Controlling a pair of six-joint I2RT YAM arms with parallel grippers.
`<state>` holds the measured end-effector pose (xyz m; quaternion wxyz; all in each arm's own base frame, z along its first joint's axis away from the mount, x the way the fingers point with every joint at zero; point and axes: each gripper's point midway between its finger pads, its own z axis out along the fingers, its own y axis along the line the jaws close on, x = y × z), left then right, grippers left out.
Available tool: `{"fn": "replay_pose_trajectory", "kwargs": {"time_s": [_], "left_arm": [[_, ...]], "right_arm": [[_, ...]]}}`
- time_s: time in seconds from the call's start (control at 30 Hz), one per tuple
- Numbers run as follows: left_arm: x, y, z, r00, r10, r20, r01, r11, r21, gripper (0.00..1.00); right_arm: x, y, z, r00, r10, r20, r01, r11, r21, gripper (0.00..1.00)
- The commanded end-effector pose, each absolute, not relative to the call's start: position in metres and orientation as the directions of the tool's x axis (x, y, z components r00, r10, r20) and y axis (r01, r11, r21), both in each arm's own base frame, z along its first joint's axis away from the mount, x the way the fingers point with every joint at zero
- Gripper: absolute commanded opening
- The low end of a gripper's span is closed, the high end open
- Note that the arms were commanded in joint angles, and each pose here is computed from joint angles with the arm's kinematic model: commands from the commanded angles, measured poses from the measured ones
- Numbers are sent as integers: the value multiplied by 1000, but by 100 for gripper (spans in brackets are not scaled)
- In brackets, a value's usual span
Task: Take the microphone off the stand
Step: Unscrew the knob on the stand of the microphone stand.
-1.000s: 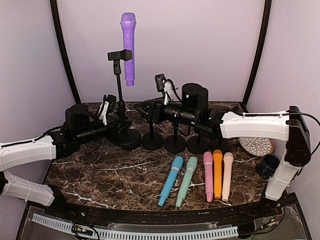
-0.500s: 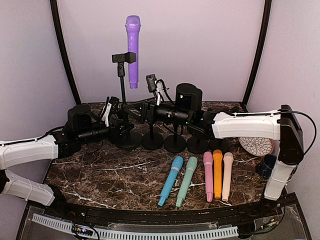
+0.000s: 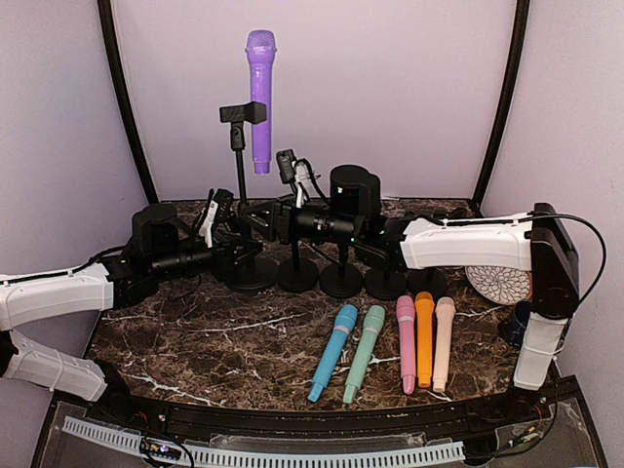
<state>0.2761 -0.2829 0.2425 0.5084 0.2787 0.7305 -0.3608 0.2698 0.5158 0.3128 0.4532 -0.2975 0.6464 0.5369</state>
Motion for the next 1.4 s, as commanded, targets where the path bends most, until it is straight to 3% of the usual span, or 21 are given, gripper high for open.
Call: {"fn": "replay_pose_trajectory", "kwargs": {"time_s": [0.0, 0.13, 0.3, 0.6, 0.73, 0.93, 1.1, 1.27, 1.37], "left_arm": [[275, -290, 298, -204, -61, -977, 822, 531, -205, 0], [276, -290, 297, -208, -55, -976, 822, 531, -205, 0], [274, -292, 299, -203, -44, -978, 832, 519, -196, 0], [260, -302, 311, -194, -41, -980, 883, 429, -193, 0], [245, -310, 320, -193, -41, -980, 923, 331, -196, 0], [215, -319, 337, -206, -64, -976, 968, 133, -213, 0], [199, -324, 343, -235, -69, -969, 972, 11, -236, 0], [199, -324, 342, -235, -67, -970, 972, 8, -236, 0], [204, -322, 340, -223, -67, -973, 972, 56, -227, 0]], "right_arm": [[270, 525, 331, -374, 135, -917, -892, 216, 396, 42], [271, 528, 330, -372, 126, -920, -896, 210, 391, 34], [268, 529, 330, -348, 108, -931, -912, 192, 363, 31], [270, 514, 344, -305, 105, -947, -932, 169, 319, 8], [261, 498, 359, -278, 118, -953, -953, 92, 289, 7], [218, 475, 389, -267, 149, -952, -952, -194, 237, 5], [190, 465, 401, -265, 130, -955, -915, -345, 207, 5], [185, 463, 400, -261, 108, -959, -909, -361, 207, 6], [191, 465, 395, -259, 104, -960, -922, -322, 214, 13]]}}
